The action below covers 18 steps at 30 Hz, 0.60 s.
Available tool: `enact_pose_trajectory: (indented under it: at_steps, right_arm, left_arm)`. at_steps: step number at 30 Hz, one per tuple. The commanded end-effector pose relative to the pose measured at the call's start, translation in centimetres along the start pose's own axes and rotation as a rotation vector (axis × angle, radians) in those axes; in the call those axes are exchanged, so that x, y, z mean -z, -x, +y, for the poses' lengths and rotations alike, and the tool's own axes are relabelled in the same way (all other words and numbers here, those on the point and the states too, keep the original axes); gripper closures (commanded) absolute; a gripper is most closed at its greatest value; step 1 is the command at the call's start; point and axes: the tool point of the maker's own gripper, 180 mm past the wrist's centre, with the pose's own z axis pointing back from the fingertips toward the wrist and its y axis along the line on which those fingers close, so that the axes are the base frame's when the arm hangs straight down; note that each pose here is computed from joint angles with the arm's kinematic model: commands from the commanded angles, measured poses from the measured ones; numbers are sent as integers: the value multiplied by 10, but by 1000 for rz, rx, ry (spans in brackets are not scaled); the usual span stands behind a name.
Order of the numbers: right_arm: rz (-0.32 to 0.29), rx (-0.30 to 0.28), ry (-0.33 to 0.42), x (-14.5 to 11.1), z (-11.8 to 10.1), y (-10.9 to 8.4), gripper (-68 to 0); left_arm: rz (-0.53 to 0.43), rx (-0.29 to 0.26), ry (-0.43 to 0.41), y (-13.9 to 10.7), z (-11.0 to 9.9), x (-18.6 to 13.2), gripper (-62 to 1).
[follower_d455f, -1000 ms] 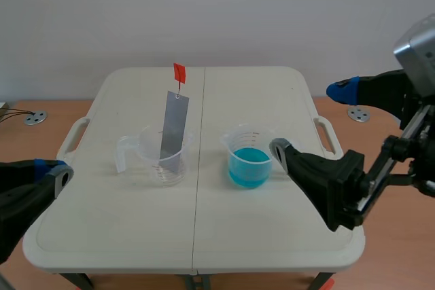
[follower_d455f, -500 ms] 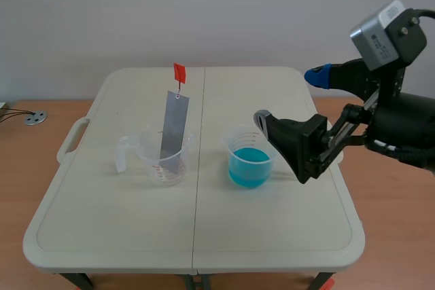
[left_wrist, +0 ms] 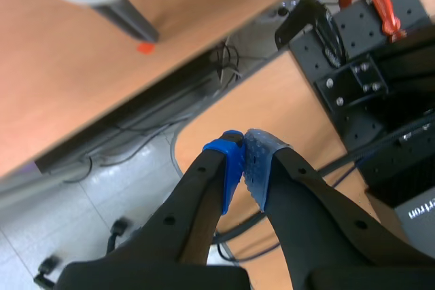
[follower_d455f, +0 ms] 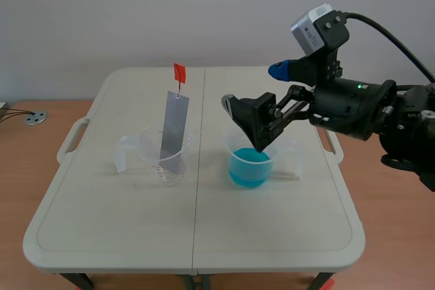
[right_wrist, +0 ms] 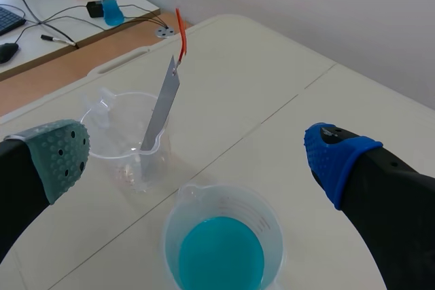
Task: Hold the metal plate by the orange handle, dip it into the blue solution, take it out and point at it, then put the plate back in the beaker on the left.
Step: 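Lift the metal plate out of the left beaker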
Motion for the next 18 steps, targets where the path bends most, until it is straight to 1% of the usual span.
enact_pose_trajectory:
  at_steps: [1,6,11,18]
  right_arm:
    - [-48,-6,-1,8,-6,-18,-663]
    - [-51,4,-12,29,-10,-21,-663]
    - [-14,18,-33,51,-7,-20,-663]
    - [28,23,-64,81,-2,-25,-663]
  left_arm:
    - [-14,-14,20,-2,-8,1,-27]
    - [31,-38,54,16,-22,1,-27]
    - [58,-51,72,27,-30,0,-27]
    - [69,-58,83,32,-34,0,-27]
